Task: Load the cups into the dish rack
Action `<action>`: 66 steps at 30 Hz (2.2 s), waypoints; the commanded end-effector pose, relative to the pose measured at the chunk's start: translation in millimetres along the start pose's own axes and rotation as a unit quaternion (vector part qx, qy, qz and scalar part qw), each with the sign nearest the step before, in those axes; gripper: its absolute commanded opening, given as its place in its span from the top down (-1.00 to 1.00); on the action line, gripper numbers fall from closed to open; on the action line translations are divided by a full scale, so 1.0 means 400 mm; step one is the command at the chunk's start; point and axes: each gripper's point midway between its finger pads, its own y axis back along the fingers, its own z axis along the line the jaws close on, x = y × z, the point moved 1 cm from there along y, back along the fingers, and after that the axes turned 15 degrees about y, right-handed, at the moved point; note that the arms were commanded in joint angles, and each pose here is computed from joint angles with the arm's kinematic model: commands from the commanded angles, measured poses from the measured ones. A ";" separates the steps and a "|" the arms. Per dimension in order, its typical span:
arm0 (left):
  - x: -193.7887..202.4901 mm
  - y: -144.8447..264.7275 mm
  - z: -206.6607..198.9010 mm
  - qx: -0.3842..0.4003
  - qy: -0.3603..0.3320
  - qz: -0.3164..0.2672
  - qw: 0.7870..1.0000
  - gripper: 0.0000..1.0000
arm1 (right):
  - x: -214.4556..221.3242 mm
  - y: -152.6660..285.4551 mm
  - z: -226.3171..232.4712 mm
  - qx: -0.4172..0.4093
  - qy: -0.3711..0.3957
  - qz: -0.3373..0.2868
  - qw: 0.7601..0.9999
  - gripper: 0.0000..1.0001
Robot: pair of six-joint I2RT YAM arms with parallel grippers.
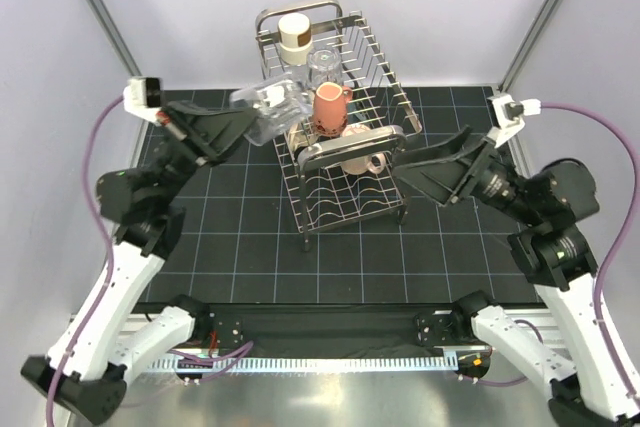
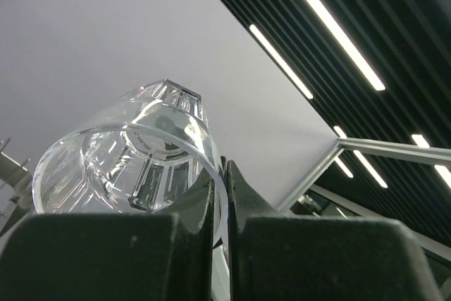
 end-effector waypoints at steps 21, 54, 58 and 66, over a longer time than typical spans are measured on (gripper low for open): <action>0.203 -0.070 0.013 0.059 0.015 -0.056 0.997 0.99 | -0.097 -0.148 0.094 -0.006 0.027 -0.184 0.982 -0.99; 0.250 -0.002 0.071 -0.015 -0.017 -0.081 0.996 -0.27 | -0.119 -0.119 0.082 0.061 0.090 -0.191 0.976 0.92; 0.222 0.036 0.094 -0.071 -0.053 -0.081 0.993 -0.30 | -0.138 -0.146 0.057 0.111 0.157 -0.151 0.970 0.92; 0.181 0.107 0.141 -0.166 -0.099 -0.080 0.978 -0.24 | -0.179 -0.196 -0.013 0.211 0.310 -0.057 0.925 0.92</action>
